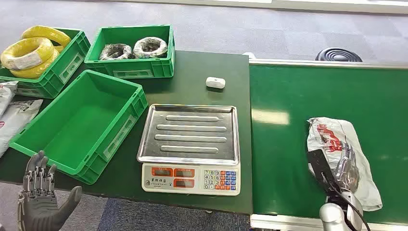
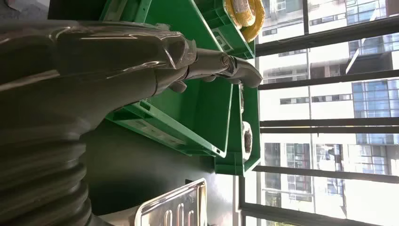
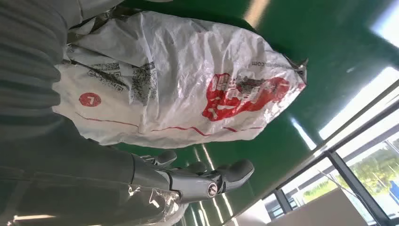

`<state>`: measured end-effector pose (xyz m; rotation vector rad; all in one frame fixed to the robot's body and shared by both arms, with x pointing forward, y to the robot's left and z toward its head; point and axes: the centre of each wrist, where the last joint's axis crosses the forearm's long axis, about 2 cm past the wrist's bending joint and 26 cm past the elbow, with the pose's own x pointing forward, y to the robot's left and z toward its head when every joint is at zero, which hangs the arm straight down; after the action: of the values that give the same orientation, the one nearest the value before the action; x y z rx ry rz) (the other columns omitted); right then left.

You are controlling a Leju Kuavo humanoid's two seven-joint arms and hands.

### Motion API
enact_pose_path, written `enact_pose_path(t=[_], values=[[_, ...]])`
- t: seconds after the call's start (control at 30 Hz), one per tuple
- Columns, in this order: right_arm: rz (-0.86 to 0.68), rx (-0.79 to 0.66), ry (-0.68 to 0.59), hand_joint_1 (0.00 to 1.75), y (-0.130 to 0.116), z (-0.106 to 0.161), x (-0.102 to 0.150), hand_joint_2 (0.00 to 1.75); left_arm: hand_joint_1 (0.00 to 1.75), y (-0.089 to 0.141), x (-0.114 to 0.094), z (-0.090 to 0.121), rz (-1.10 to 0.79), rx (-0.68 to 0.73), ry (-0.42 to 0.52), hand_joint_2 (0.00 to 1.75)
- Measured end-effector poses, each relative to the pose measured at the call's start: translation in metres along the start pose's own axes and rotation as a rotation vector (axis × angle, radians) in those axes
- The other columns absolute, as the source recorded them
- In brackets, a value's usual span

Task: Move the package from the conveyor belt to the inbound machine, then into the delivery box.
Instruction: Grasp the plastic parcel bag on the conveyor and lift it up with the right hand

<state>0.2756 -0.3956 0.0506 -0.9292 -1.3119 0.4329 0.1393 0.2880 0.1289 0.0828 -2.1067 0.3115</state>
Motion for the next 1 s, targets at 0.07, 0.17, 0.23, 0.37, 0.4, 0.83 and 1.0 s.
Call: enact_pose_path(t=[0.07, 0.17, 0.23, 0.37, 0.4, 0.83, 1.0], values=[[0.008, 0.004, 0.013, 0.00, 0.000, -0.001, -0.002, 1.75, 0.00, 0.000, 0.000, 0.000, 0.000, -0.001, 0.000, 1.75], [0.071, 0.036, 0.114, 0.00, -0.001, -0.007, -0.009, 1.75, 0.00, -0.001, 0.000, -0.001, 0.001, 0.008, -0.001, 1.75], [0.126, 0.081, 0.220, 0.00, -0.003, -0.014, -0.017, 1.75, 0.00, -0.001, -0.001, -0.001, 0.001, 0.018, -0.002, 1.75], [0.192, 0.200, 0.388, 0.89, -0.007, -0.027, -0.037, 1.75, 0.00, -0.003, -0.003, -0.001, 0.000, 0.031, 0.000, 1.75], [0.201, 0.220, 0.413, 1.33, -0.007, -0.030, -0.038, 1.75, 0.00, -0.004, -0.003, -0.001, 0.000, 0.031, 0.002, 1.75], [0.275, 0.299, 0.520, 1.75, -0.026, -0.064, -0.036, 1.75, 0.00, -0.008, -0.008, 0.003, 0.027, -0.008, 0.033, 1.75], [0.101, 0.232, 0.362, 1.75, -0.035, -0.064, -0.044, 1.75, 0.00, -0.005, -0.009, 0.010, 0.029, -0.015, 0.045, 1.75]])
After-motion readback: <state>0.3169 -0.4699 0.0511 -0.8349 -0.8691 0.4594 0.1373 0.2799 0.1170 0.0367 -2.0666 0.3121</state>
